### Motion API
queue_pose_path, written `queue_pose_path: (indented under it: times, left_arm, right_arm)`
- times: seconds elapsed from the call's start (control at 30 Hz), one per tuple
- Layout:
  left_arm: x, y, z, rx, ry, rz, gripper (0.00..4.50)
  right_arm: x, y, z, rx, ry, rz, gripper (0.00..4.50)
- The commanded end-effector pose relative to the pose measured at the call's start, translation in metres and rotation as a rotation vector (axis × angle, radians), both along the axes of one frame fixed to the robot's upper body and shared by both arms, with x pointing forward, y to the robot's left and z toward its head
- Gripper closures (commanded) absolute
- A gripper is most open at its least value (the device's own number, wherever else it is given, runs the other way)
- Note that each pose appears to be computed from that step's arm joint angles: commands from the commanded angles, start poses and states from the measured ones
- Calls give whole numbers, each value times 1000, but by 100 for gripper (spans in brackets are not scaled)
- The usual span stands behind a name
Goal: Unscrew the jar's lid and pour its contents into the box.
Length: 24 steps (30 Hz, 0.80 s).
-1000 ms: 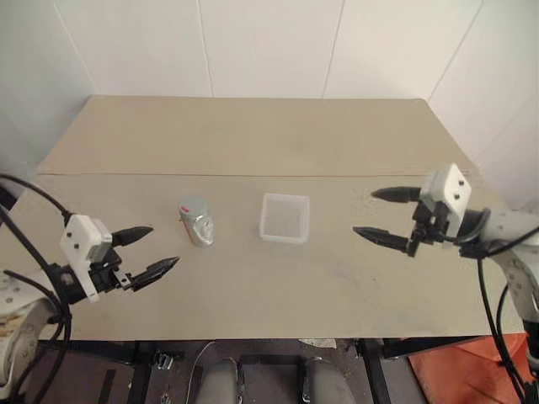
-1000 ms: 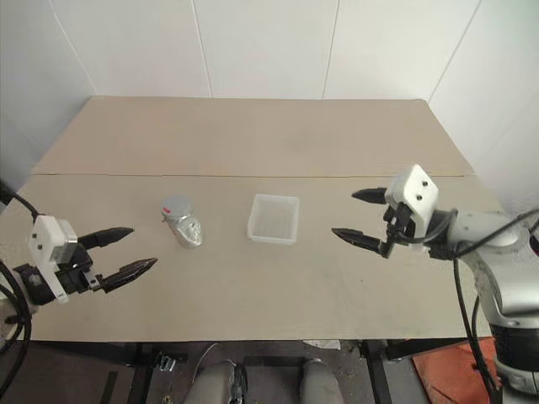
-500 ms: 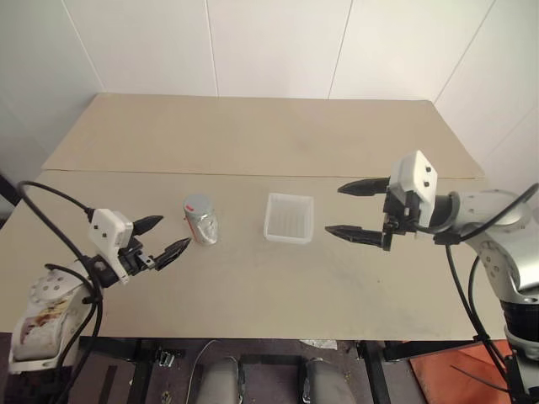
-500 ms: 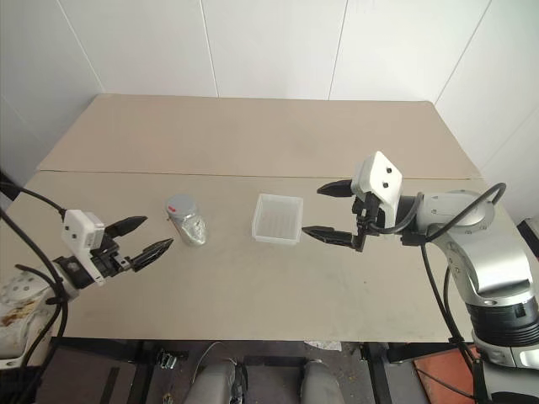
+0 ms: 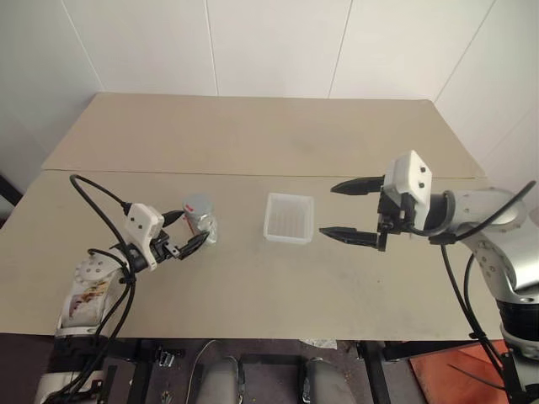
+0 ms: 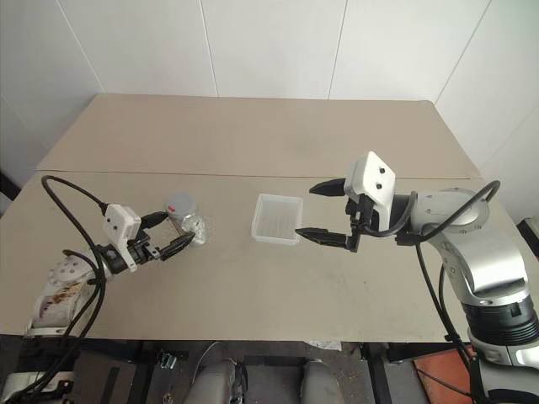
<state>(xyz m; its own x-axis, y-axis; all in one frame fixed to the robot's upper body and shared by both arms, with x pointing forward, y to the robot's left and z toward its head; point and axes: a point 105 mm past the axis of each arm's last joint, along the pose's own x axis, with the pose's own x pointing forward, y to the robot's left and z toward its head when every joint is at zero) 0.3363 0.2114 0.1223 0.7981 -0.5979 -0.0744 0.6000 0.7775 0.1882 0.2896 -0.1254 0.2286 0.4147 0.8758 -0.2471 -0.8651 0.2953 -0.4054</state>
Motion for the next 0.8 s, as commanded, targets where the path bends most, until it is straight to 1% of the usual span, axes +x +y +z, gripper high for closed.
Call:
queue_pose_path:
  times: [0.03,0.4,0.5,0.53,0.67,0.7,0.8]
  left_arm:
    - [10,-6,12,-15,-64,-8,4]
    - [28,-22,9,-38,-80,-35,4]
    - [32,-25,9,-34,-99,-23,62]
    - [32,-25,10,-40,-112,-19,88]
    - [31,-28,18,-43,-151,-33,225]
    - [28,-30,24,-35,-160,-56,250]
    - [16,-38,45,-17,-167,-157,255]
  right_arm:
    - [-5,3,15,5,-81,19,0]
    - [-5,3,16,9,-96,25,0]
    - [-6,3,17,13,-99,23,0]
    - [-7,3,17,13,-99,23,0]
    - [-8,4,17,25,-101,18,0]
    - [-9,5,17,32,-103,16,0]
    - [-7,13,25,80,-116,19,0]
